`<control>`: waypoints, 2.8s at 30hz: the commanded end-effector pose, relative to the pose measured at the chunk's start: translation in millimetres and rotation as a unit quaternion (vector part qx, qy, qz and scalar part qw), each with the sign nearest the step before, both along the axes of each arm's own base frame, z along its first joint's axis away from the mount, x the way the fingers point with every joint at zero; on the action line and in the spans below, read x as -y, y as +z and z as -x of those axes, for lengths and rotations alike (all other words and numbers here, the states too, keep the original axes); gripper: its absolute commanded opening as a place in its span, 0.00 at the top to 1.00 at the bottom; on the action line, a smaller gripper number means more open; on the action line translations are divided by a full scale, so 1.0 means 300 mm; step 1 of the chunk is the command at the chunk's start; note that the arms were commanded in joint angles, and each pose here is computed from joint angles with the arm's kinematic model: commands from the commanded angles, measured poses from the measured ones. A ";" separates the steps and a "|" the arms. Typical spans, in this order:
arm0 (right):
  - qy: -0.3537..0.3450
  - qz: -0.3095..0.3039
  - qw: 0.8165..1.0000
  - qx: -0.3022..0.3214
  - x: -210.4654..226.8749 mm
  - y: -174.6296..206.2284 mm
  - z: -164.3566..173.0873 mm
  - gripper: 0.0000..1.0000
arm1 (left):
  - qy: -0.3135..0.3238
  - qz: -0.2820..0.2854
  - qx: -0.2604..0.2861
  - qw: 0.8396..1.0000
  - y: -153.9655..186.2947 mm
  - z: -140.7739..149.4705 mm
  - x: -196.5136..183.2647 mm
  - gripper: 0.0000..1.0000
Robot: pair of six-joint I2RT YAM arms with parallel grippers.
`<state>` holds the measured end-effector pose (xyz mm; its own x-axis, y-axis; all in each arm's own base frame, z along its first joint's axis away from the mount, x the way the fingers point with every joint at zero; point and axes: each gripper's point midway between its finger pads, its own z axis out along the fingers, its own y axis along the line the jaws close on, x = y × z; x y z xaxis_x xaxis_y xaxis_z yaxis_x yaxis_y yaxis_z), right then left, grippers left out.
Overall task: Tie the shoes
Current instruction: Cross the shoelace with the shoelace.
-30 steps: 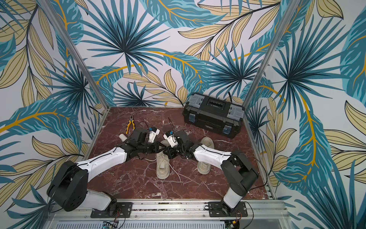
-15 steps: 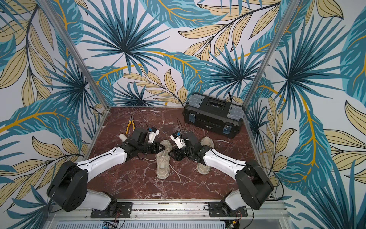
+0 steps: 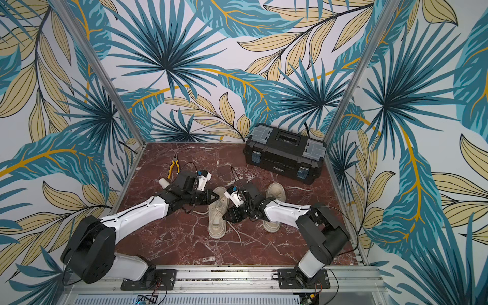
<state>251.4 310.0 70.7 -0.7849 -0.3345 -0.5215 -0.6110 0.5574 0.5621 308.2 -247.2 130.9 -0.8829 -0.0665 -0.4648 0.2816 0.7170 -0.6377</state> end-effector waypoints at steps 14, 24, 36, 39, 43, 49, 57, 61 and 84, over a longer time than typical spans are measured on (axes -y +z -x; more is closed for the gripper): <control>-0.009 0.003 1.000 -0.023 0.017 -0.047 0.030 0.91 | 0.009 -0.012 0.030 0.999 0.064 -0.006 -0.027 1.00; -0.042 0.033 0.998 -0.012 0.108 -0.019 0.038 0.94 | 0.017 -0.031 0.031 0.999 0.053 -0.003 -0.053 1.00; 0.009 -0.015 0.999 -0.040 -0.047 -0.013 0.077 0.93 | 0.016 -0.029 0.033 0.999 0.057 -0.002 -0.053 1.00; 0.010 -0.018 0.999 -0.034 -0.065 -0.002 0.074 0.89 | 0.016 -0.029 0.034 0.999 0.061 -0.002 -0.052 1.00; 0.006 0.003 1.000 -0.020 -0.034 -0.002 0.074 0.81 | 0.016 -0.029 0.035 0.999 0.063 -0.004 -0.052 1.00; 0.006 0.010 1.000 -0.027 -0.003 -0.025 0.090 0.80 | 0.017 -0.030 0.035 0.999 0.066 -0.004 -0.053 1.00; 0.010 0.004 0.999 -0.032 -0.005 -0.022 0.100 0.86 | 0.017 -0.032 0.037 0.999 0.070 -0.001 -0.057 1.00; 0.010 0.002 1.000 -0.030 -0.004 -0.008 0.100 0.92 | 0.017 -0.033 0.038 0.999 0.071 0.000 -0.060 1.00; -0.139 0.051 0.989 -0.029 0.187 0.087 -0.049 1.00 | -0.085 -0.018 0.087 0.992 0.102 0.136 0.042 1.00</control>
